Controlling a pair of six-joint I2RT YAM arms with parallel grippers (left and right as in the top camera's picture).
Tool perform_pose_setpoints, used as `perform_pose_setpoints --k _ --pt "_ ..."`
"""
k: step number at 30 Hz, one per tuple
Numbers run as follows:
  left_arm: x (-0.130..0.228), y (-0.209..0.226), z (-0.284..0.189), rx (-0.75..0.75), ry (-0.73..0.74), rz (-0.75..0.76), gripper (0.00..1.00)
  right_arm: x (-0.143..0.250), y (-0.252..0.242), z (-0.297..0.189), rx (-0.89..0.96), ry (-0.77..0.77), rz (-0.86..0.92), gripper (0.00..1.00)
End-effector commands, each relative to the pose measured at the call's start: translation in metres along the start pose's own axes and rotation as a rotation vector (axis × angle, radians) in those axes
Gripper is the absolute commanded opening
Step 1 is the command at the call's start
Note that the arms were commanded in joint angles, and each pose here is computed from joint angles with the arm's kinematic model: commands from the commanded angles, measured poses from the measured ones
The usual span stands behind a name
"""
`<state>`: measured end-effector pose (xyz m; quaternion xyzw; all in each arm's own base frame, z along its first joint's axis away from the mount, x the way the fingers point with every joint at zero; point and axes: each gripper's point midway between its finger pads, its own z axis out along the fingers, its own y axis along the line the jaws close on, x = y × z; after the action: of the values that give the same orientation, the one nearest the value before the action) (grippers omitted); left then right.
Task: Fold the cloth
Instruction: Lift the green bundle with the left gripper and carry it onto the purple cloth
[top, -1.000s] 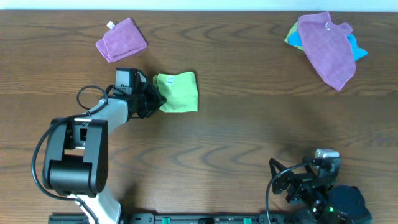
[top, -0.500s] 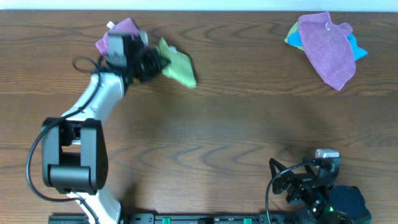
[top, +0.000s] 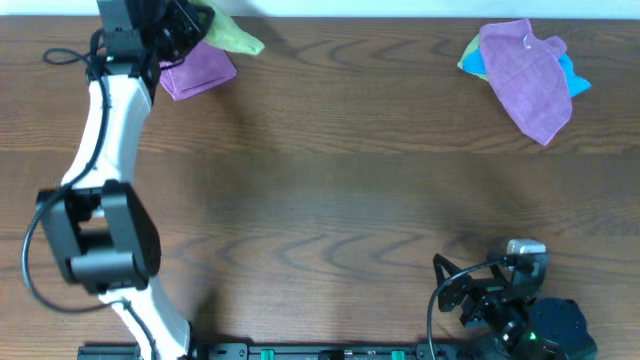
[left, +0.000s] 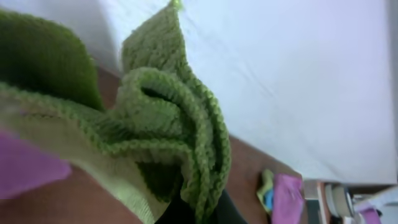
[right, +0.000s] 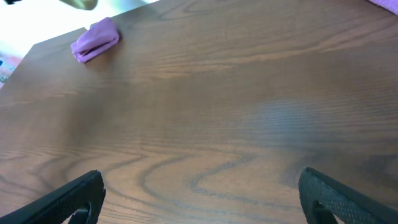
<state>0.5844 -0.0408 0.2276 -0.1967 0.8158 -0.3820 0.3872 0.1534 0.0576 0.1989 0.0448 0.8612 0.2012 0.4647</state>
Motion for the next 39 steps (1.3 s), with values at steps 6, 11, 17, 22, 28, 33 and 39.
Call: perform_pose_setpoints --k 6,11,17,22,28,33,39 --pt "-0.023 0.026 0.034 0.0 -0.008 -0.023 0.06 -0.001 -0.003 0.0 0.016 -0.01 0.022 0.99" --pt "-0.026 0.06 0.038 -0.051 -0.014 -0.056 0.05 -0.001 -0.003 0.0 0.016 -0.01 0.022 0.99" --pt "-0.019 0.099 0.046 -0.095 0.012 -0.103 0.06 -0.001 -0.003 0.0 0.016 -0.01 0.022 0.99" --pt "-0.01 0.12 0.05 -0.13 0.041 -0.12 0.05 -0.001 -0.003 0.0 0.017 -0.01 0.022 0.99" --pt "0.001 0.139 0.046 -0.218 0.074 -0.074 0.05 -0.001 -0.003 0.0 0.016 -0.01 0.022 0.99" --pt "0.009 0.158 0.04 -0.316 0.091 -0.058 0.06 -0.001 -0.003 0.0 0.016 -0.01 0.022 0.99" --pt "0.007 0.169 0.036 -0.377 0.077 -0.053 0.07 -0.001 -0.003 0.0 0.016 -0.01 0.022 0.99"
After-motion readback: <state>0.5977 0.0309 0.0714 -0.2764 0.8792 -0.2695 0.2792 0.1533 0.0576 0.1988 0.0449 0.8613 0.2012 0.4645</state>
